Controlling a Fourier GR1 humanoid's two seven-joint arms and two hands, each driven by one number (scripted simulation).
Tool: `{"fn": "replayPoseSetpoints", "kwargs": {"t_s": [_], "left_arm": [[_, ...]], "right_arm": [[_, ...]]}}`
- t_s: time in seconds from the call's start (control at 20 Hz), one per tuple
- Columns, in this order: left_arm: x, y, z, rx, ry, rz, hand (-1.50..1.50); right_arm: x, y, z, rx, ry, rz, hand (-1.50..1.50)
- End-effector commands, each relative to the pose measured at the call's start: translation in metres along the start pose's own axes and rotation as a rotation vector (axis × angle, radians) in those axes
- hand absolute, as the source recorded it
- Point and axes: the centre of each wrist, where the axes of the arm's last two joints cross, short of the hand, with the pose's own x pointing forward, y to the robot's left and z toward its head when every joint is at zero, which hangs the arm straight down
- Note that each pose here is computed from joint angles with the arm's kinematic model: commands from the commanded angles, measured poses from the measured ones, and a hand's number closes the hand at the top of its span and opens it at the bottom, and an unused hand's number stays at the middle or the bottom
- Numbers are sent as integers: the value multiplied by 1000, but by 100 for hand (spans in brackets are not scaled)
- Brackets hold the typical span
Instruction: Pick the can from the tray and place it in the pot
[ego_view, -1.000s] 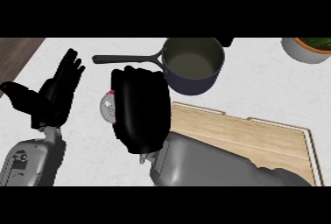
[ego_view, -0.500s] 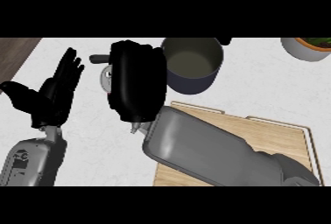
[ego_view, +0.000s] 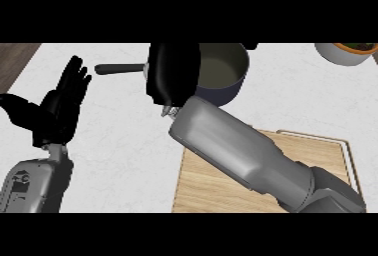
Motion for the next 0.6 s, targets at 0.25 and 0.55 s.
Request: {"fn": "replayPoseSetpoints", "kwargs": {"t_s": [0.25,0.55], "left_arm": [[-5,-5,10,2,-7,-6,0],[1,-10,8,-30,-14,14,0]], "right_arm": [[-44,47,-16,-28,191,161,150],[-70,56,-24,64,323,48,150]]}}
